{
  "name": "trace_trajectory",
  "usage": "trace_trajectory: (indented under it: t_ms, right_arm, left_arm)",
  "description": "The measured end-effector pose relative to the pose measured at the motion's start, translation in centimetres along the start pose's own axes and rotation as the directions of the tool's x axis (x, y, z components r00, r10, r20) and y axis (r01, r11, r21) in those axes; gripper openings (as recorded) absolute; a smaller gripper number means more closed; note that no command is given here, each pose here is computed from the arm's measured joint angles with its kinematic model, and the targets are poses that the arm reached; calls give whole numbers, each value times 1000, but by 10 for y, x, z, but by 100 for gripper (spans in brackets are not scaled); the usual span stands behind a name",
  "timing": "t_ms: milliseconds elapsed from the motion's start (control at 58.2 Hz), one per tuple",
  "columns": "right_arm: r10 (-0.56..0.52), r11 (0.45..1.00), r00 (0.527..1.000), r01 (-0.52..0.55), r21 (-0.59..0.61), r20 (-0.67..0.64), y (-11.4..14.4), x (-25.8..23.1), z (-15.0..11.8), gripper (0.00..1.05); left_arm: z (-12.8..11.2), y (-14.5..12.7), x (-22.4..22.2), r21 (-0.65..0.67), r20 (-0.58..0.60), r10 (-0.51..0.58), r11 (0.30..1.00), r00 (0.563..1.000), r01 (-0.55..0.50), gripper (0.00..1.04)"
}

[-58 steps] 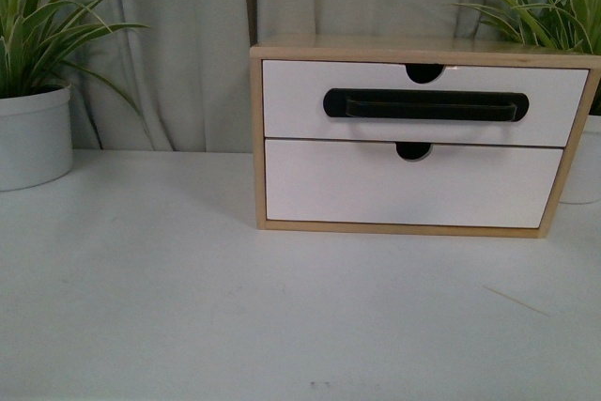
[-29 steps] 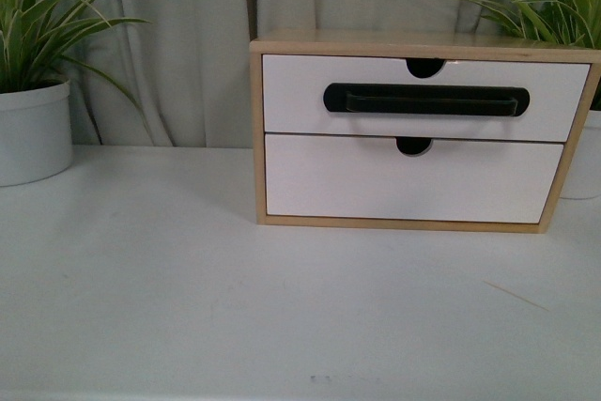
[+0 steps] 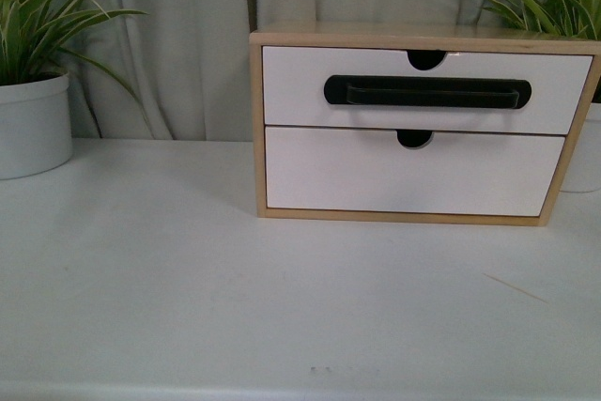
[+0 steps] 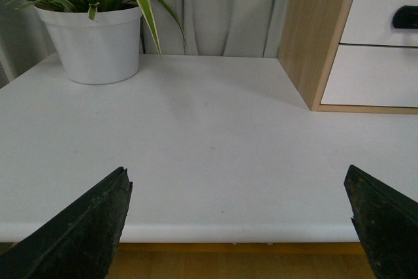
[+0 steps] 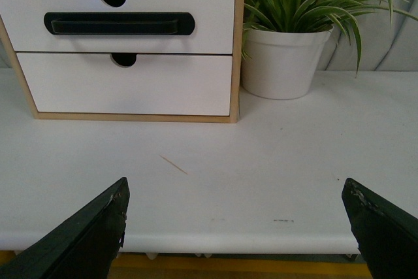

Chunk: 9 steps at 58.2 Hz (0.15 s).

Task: Close drawer sideways

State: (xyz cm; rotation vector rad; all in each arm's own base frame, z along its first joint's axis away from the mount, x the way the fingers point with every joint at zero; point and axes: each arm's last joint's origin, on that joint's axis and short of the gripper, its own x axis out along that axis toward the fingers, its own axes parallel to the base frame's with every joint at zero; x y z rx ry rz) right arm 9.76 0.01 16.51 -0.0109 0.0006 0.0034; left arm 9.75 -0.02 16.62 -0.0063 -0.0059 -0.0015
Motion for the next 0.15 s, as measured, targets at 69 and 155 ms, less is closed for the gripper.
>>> trace_trajectory:
  t_ms: [69,155]
  right_arm:
    - [0,1000,1000,0,0,0,0,0,0,96]
    - [0,1000,1000,0,0,0,0,0,0,96]
  left_arm:
    - [0,0,0,0,0,0,1000,1000,0,99]
    - [0,0,0,0,0,0,1000,1000,0,99]
